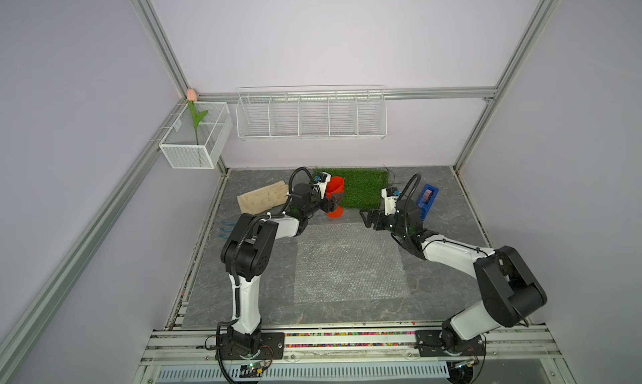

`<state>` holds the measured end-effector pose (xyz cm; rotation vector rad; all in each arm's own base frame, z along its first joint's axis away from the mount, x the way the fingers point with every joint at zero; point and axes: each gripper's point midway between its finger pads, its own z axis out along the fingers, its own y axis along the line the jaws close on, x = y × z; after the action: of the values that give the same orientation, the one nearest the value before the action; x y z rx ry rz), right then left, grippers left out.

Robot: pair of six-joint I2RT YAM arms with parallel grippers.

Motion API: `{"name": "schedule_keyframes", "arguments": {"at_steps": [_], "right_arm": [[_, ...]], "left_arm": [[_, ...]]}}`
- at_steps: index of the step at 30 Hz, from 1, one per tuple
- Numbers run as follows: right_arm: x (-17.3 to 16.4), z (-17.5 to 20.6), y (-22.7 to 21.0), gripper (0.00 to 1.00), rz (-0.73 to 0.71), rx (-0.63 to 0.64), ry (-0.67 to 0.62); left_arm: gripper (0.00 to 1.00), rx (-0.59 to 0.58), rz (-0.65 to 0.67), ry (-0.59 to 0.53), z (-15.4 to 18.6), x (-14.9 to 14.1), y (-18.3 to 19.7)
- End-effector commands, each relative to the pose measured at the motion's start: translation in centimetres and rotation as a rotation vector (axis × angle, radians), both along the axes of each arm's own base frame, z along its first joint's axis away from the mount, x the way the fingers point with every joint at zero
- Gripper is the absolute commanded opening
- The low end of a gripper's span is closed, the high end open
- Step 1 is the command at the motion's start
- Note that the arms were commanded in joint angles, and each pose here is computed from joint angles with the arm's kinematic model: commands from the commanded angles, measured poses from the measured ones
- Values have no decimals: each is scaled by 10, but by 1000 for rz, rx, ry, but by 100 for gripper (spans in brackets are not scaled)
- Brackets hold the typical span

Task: Wrap wine glasses in bubble wrap
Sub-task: Pick up the wine glass at the center of the board, then place the wine glass on the bubble wrap.

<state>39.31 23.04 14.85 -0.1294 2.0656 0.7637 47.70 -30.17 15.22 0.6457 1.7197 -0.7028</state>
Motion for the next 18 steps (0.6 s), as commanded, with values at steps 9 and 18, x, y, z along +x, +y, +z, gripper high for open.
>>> {"name": "schedule_keyframes", "arguments": {"at_steps": [9,18], "right_arm": [[1,-6,1,90,-6,-14,22],[-8,-11,-8,90,-65,-59,58]], "left_arm": [[49,-20,39,164,75,-81,30],[46,143,239,684,37,-164,69]]}}
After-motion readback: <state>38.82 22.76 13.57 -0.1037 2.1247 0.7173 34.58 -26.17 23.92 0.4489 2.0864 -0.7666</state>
